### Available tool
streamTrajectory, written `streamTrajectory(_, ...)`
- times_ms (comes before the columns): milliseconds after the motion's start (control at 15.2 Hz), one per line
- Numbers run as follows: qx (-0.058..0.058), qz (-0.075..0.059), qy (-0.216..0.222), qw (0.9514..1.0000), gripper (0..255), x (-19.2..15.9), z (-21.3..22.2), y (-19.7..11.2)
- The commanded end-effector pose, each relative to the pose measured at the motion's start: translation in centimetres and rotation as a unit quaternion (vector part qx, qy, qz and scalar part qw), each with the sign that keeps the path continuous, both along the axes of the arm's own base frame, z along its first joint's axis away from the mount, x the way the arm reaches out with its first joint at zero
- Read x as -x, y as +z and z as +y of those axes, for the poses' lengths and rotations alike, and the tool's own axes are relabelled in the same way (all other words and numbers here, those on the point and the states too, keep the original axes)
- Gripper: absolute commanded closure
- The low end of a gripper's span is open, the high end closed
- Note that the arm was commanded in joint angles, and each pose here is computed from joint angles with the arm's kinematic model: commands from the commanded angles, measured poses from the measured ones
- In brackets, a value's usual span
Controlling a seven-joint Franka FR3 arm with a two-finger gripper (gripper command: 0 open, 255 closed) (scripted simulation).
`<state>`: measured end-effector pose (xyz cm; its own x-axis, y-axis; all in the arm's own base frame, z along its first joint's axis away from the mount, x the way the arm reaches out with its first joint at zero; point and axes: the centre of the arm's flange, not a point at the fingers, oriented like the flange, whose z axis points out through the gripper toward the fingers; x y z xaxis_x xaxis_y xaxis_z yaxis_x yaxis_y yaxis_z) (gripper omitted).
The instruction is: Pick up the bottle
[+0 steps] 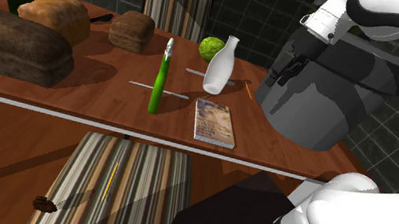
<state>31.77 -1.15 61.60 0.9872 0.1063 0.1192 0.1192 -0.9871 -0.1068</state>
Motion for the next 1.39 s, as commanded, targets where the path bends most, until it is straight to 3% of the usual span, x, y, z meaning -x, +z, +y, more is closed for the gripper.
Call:
streamTrajectory(0,0.0,0.0,0.0,1.0,0,0.0,0.0,0.0)
streamTrajectory(1320,0.044,-0.003,0.038,0.9983,0,-25.4,-5.2,3.4)
